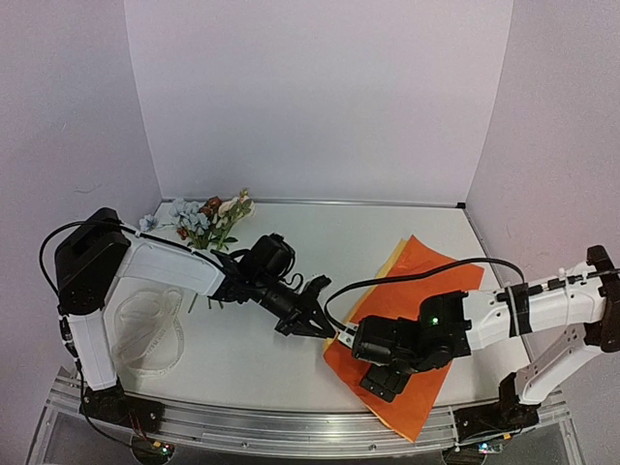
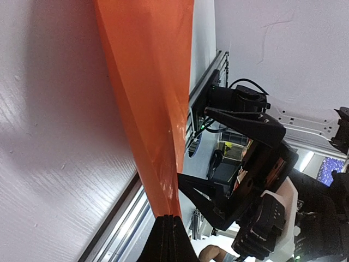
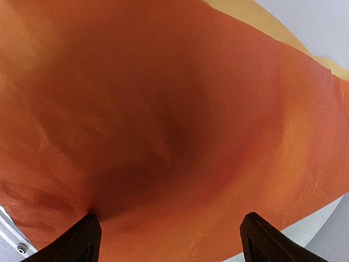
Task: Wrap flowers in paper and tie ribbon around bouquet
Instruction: Flatten the folded wrapping paper at the center of the board.
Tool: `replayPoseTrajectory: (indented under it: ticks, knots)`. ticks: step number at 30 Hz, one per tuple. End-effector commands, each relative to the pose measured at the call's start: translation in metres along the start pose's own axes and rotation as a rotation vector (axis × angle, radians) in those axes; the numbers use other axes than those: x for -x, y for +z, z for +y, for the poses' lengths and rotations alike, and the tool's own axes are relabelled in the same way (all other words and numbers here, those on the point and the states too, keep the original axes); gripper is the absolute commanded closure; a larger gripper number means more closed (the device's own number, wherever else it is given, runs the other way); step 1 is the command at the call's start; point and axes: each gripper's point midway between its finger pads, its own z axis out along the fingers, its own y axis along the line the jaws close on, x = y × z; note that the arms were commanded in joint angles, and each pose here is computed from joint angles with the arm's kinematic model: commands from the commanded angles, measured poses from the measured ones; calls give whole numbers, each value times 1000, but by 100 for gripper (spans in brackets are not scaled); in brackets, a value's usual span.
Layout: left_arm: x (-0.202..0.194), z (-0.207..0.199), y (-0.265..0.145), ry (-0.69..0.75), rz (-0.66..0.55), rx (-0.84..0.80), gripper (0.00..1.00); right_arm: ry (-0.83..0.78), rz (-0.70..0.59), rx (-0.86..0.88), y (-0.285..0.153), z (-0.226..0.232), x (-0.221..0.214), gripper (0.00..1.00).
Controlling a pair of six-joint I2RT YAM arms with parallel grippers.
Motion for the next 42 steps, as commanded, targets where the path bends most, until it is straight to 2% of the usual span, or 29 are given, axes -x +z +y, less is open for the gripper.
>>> replayPoseTrajectory:
  ticks: [1,7,12,15,18,25,31,42]
  knots:
    - [-3,-40,-12,65,11,-114,100,28,-162,-48,-22,-7,16,9]
    - [15,-32,-28,53,-13,-108,100,55,-205,-116,-33,-30,13,2]
    - [47,-58,-69,157,-137,-39,100,269,-168,-42,-38,-57,8,2]
    - [45,-72,-73,175,-146,-74,100,249,-216,21,-55,-53,29,2]
    - [33,-98,-74,159,-135,-189,100,180,-253,23,-70,-55,47,2]
    - [35,-113,-78,8,-222,-324,100,173,-329,68,-95,-52,81,2]
    - [34,-119,-73,4,-213,-355,100,187,-364,144,-106,-41,101,2]
    - [34,-107,-62,-18,-185,-338,100,219,-394,275,-146,-33,109,2]
